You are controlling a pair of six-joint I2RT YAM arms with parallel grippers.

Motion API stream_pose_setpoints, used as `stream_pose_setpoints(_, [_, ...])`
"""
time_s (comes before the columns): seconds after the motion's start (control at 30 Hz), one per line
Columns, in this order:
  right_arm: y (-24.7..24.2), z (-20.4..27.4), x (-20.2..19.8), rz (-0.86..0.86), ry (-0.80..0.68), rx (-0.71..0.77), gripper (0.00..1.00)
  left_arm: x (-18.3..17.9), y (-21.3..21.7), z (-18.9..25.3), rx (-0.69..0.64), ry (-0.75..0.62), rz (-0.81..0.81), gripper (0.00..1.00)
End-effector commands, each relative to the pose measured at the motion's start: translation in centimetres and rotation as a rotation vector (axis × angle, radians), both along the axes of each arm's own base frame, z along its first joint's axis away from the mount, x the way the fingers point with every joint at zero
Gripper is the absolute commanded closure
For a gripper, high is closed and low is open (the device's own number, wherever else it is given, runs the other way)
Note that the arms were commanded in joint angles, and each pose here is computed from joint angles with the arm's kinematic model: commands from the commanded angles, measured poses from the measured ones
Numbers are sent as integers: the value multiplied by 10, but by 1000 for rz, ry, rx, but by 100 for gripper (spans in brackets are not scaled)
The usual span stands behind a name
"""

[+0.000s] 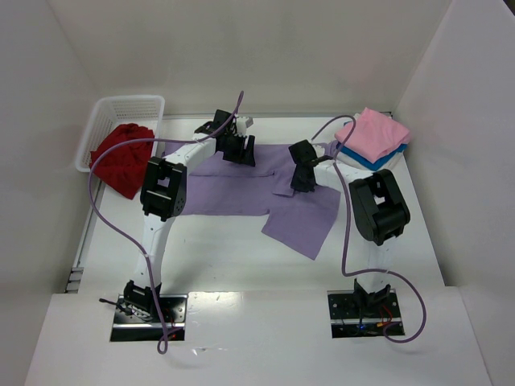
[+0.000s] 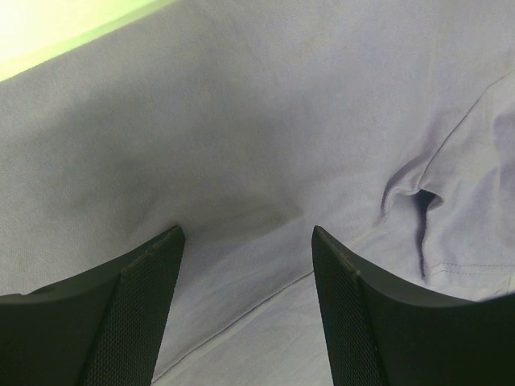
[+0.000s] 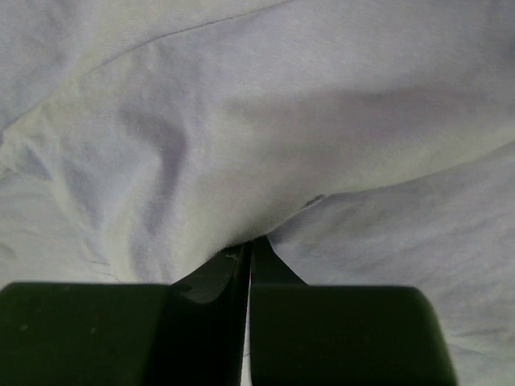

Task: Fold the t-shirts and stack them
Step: Fold the flattened tshirt in 1/3 of the way

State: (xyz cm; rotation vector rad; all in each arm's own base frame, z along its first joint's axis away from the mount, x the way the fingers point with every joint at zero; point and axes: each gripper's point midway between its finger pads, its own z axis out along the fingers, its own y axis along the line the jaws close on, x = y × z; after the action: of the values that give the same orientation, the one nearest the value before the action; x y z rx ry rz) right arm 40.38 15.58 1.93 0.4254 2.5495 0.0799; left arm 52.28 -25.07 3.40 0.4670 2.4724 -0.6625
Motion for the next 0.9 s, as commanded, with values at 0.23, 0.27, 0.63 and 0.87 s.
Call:
stream_pose_setpoints(0.23, [-50, 59, -9, -101, -63, -103, 100, -31, 11, -67, 73, 172, -11, 26])
stream_pose_setpoints(0.27, [-58, 60, -17, -111, -54, -107, 100, -31, 11, -67, 73, 172, -11, 26])
stream_pose_setpoints(0.63, [-81, 32, -59, -148, 51, -101, 100, -31, 11, -67, 73, 172, -11, 26])
stream_pose_setpoints(0.87, [-86, 22, -75, -154, 92, -113, 90, -33, 12, -68, 79, 176, -18, 26])
